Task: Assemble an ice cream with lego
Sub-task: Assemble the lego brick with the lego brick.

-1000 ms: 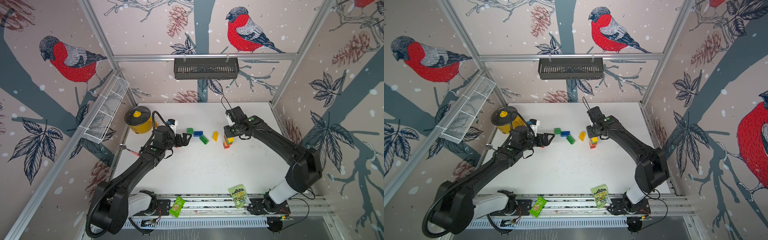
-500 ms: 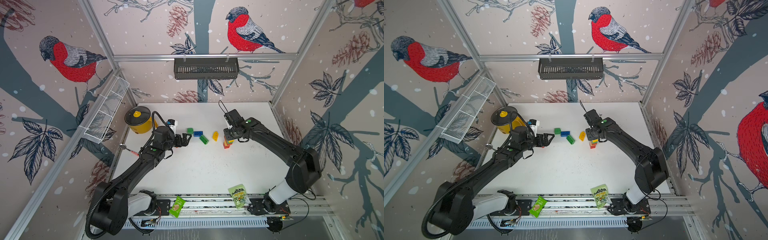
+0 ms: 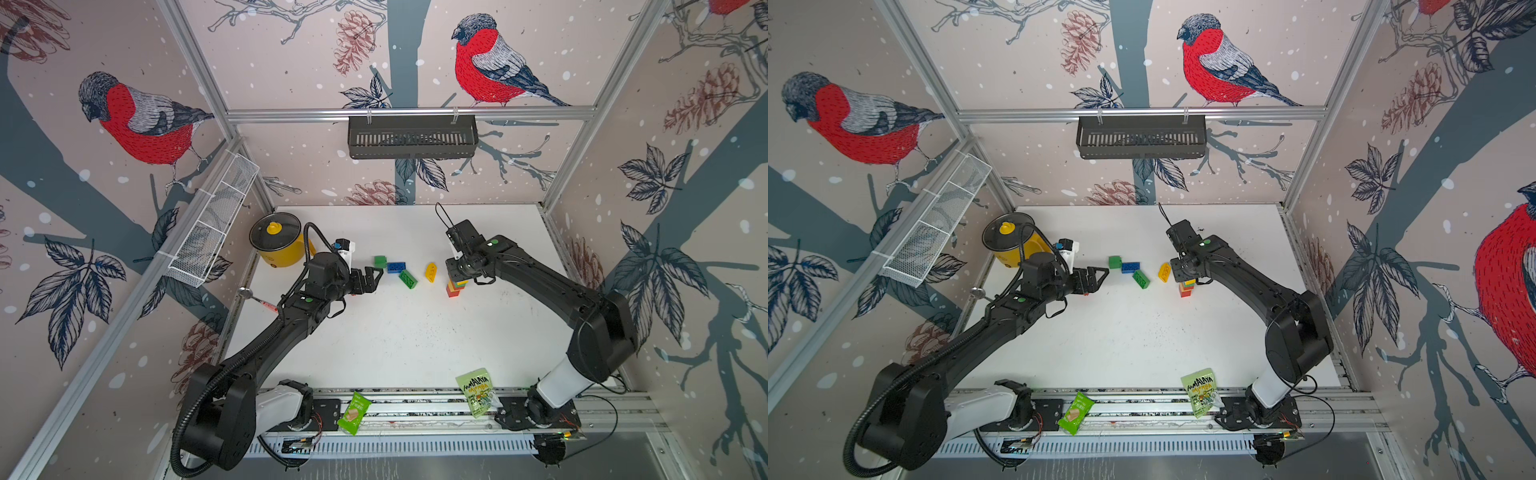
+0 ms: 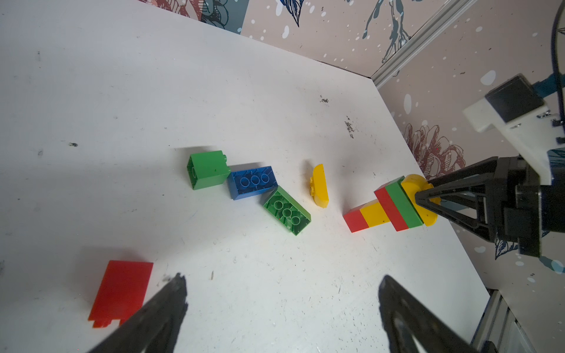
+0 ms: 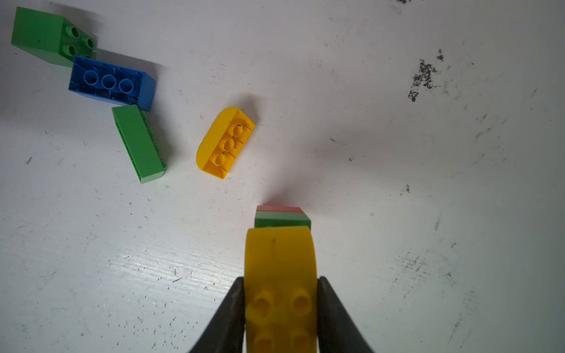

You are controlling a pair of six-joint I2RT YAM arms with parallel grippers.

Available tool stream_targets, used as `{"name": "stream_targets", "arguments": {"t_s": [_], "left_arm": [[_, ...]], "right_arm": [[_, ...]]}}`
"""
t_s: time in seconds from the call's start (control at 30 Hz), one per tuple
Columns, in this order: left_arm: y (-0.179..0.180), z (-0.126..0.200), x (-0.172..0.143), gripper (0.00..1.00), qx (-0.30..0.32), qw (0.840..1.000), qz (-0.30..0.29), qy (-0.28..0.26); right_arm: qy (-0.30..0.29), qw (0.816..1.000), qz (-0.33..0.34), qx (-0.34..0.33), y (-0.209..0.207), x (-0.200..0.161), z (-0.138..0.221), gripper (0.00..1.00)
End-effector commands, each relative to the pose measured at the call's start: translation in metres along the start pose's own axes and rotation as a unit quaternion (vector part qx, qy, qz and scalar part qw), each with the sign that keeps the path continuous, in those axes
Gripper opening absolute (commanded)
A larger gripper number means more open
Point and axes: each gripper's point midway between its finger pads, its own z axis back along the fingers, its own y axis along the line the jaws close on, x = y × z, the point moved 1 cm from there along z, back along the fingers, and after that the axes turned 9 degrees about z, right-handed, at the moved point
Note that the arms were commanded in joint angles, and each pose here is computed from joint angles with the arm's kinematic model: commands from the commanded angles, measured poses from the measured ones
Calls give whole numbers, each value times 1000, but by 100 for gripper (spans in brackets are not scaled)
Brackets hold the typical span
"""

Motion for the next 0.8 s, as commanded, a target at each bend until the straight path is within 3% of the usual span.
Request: {"name": "stream_targets", "arguments": {"t_s": [0.0, 0.53, 0.77], "left_arm": [[-1, 0, 3, 97, 0, 1000, -11, -5], [1, 0, 1, 97, 3, 1000, -10, -3], [1, 0, 1, 97, 3, 1000, -10, -4]], "right_arm": [[-4, 1000, 0, -9, -2, 3, 0, 34], [21, 1000, 4, 19, -1, -15, -17, 18], [83, 996, 31, 2, -2, -41, -36, 10]]}}
